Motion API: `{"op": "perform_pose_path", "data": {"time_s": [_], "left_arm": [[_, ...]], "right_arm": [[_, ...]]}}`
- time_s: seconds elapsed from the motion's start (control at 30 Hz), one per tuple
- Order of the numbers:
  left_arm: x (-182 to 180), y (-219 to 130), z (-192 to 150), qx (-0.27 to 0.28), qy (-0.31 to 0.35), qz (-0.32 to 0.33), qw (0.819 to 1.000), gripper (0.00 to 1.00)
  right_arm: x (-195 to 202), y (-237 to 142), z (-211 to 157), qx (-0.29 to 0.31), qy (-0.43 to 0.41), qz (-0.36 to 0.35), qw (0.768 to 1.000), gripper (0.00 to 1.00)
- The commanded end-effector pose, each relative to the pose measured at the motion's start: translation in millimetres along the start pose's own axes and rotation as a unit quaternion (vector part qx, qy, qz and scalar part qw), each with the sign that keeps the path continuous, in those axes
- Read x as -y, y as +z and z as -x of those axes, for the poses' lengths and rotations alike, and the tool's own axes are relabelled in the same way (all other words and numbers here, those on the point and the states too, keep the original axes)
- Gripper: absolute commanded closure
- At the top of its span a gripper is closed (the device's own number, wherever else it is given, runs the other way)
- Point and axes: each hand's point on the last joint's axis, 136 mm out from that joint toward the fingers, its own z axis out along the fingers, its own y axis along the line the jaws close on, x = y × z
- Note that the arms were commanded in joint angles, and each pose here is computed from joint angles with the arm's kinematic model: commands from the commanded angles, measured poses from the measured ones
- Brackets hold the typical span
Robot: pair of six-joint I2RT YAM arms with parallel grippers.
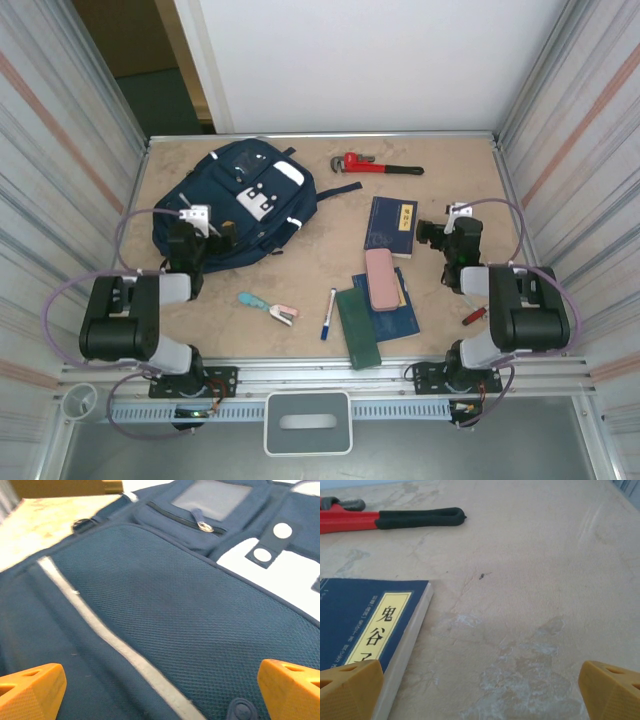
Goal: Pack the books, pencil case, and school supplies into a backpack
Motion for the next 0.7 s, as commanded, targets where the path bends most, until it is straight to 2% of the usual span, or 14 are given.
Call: {"op": "perform_pose_path", "data": {"time_s": [0.0,0.07,0.1,0.2,0.27,0.33,0.37,0.43,0.5,0.6,0.67], "left_arm": [[-41.2,-29.1,29.1,0.031,-0.055,0.114,0.992,0.01],[-63.2,-49.3,32.2,0.022,-0.114,0.171,0.978,0.01],[-66.1,-55.3,31.9,0.009,-0.137,0.174,0.975,0.01],[-48.4,-61.9,31.3,-0.031,-0.193,0.115,0.974,0.01],[-21.4,-59.6,29.2,-0.06,-0.235,0.043,0.969,0.01],[-6.1,-57.8,19.7,-0.096,-0.271,0.012,0.958,0.01],[-8.4,-59.0,10.0,-0.12,-0.283,0.027,0.951,0.01],[-30.2,-69.2,-9.2,-0.151,-0.295,0.1,0.938,0.01],[-48.3,-78.3,-18.6,-0.141,-0.308,0.144,0.93,0.01],[-55.2,-74.2,-20.6,-0.122,-0.359,0.117,0.918,0.01],[-46.5,-62.1,-22.5,-0.154,-0.38,0.078,0.909,0.03]], "right_arm": [[17.5,-24.4,43.8,0.039,0.016,-0.067,0.997,0.01],[28.0,-48.6,63.9,0.068,0.069,-0.086,0.992,0.01],[31.7,-58.0,69.7,0.07,0.096,-0.09,0.989,0.01],[33.0,-80.3,74.4,0.023,0.182,-0.079,0.98,0.01],[2.6,-83.5,75.8,-0.016,0.192,-0.004,0.981,0.01],[-34.2,-83.7,76.5,-0.039,0.181,0.063,0.981,0.01],[-53.9,-84.0,76.3,-0.051,0.166,0.087,0.981,0.01],[-88.4,-84.6,75.1,-0.079,0.138,0.114,0.981,0.01],[-128.2,-86.1,70.3,-0.107,0.102,0.147,0.978,0.01],[-181.9,-84.6,58.5,-0.148,0.062,0.188,0.969,0.01],[-210.9,-81.8,48.3,-0.173,0.037,0.205,0.963,0.01]]}}
